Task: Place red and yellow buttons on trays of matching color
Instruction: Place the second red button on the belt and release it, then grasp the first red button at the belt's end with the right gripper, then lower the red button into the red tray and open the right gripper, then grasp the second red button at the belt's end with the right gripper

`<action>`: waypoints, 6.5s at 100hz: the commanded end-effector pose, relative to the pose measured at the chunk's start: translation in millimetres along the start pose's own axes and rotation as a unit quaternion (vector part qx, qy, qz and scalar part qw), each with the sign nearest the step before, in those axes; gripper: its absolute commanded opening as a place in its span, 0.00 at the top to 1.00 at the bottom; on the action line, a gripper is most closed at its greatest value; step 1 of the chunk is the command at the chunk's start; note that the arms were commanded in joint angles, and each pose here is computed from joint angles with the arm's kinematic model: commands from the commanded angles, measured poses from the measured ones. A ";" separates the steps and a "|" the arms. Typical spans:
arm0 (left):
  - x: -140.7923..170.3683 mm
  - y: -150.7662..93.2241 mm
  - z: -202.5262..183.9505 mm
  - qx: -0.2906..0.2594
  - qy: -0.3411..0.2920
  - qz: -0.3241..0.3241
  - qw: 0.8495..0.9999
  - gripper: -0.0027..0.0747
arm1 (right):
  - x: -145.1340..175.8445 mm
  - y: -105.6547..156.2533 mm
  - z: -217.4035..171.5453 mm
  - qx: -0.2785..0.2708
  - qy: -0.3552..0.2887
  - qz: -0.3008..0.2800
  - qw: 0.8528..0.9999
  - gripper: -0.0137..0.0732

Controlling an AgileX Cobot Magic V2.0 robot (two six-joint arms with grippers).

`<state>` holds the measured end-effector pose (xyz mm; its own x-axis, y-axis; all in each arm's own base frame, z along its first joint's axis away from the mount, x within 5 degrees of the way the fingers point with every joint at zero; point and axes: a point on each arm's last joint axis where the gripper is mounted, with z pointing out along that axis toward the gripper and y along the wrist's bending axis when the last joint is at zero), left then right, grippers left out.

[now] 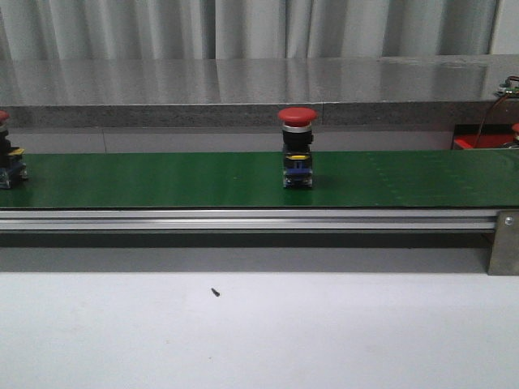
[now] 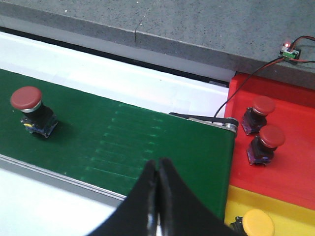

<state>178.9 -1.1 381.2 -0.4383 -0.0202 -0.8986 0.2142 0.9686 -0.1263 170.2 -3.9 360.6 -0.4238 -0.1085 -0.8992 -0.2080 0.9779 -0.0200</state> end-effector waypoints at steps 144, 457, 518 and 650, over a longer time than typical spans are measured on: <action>67.1 -16.6 -27.1 -0.035 -0.116 0.002 0.993 0.99 | 0.1 1.1 110.9 -0.113 0.140 0.031 0.983 0.15; 67.1 -16.6 -27.1 -0.035 -0.116 0.002 0.993 0.99 | 14.3 -231.0 225.8 0.089 0.176 0.129 0.972 0.22; 67.1 -16.6 -27.1 -0.035 -0.116 0.002 0.993 0.99 | -61.5 -158.8 137.5 0.036 0.101 0.101 0.989 0.22; 67.1 -16.6 -27.1 -0.035 -0.116 0.002 0.993 0.99 | -1.8 -12.5 182.3 -0.140 0.185 -0.065 0.970 0.22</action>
<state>120.6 -13.4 320.4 -0.2934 -0.0295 -0.9555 0.1722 0.9815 -0.0832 329.9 15.8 267.3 -0.7068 -0.3478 -0.6160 -0.4960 0.8645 0.0811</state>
